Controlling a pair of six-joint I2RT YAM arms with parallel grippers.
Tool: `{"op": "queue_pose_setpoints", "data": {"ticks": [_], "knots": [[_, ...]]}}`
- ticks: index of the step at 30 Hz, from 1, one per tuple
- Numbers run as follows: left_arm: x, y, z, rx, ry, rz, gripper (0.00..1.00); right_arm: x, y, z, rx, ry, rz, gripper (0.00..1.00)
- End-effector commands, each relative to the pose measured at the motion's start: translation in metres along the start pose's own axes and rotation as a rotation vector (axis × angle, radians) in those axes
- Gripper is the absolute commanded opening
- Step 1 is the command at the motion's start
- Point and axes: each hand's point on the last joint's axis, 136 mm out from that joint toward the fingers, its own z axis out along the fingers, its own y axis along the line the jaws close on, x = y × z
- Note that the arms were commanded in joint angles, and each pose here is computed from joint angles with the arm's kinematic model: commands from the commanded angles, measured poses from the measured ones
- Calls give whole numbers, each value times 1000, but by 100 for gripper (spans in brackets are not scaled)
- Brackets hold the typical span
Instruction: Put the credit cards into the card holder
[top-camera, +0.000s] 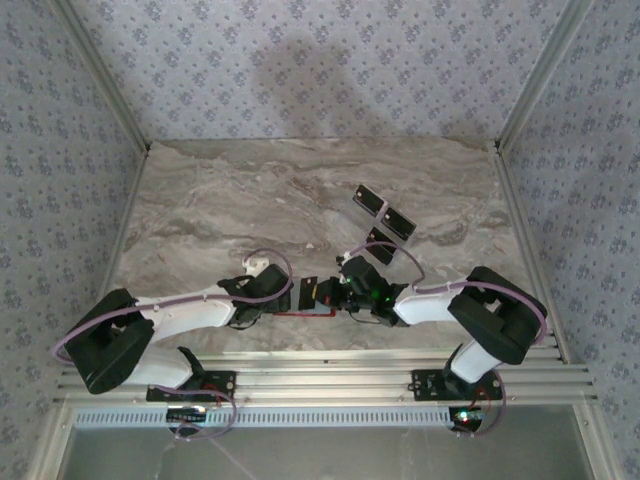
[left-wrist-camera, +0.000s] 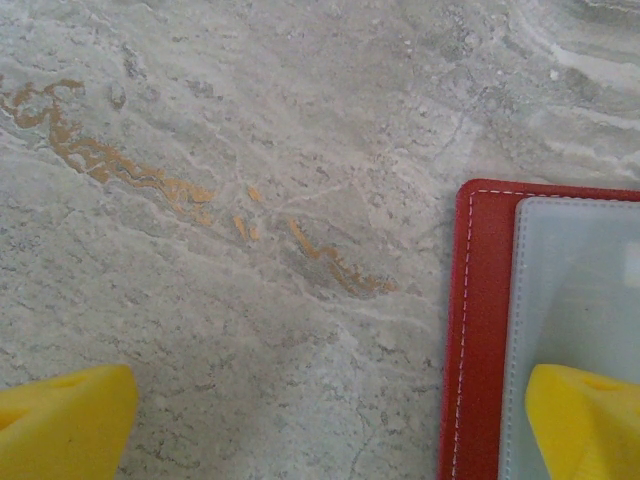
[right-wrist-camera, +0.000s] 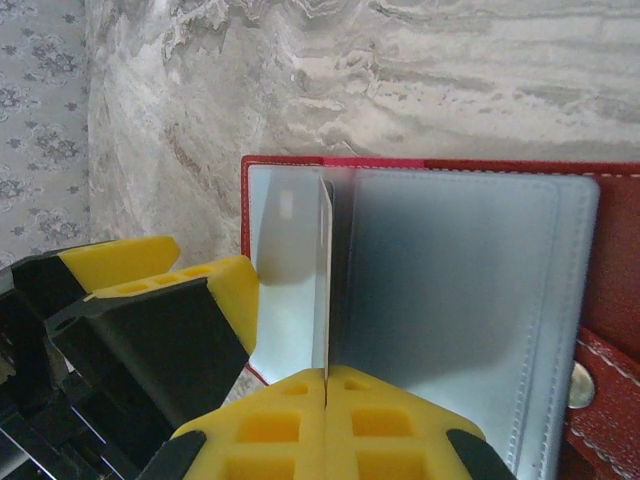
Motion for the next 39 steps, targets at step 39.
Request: {"op": "queue_pose_setpoints", "data": {"ticks": [39], "knots": [[19, 22, 1, -76, 51, 46, 100, 20, -26, 6, 42, 49, 80, 0]]}}
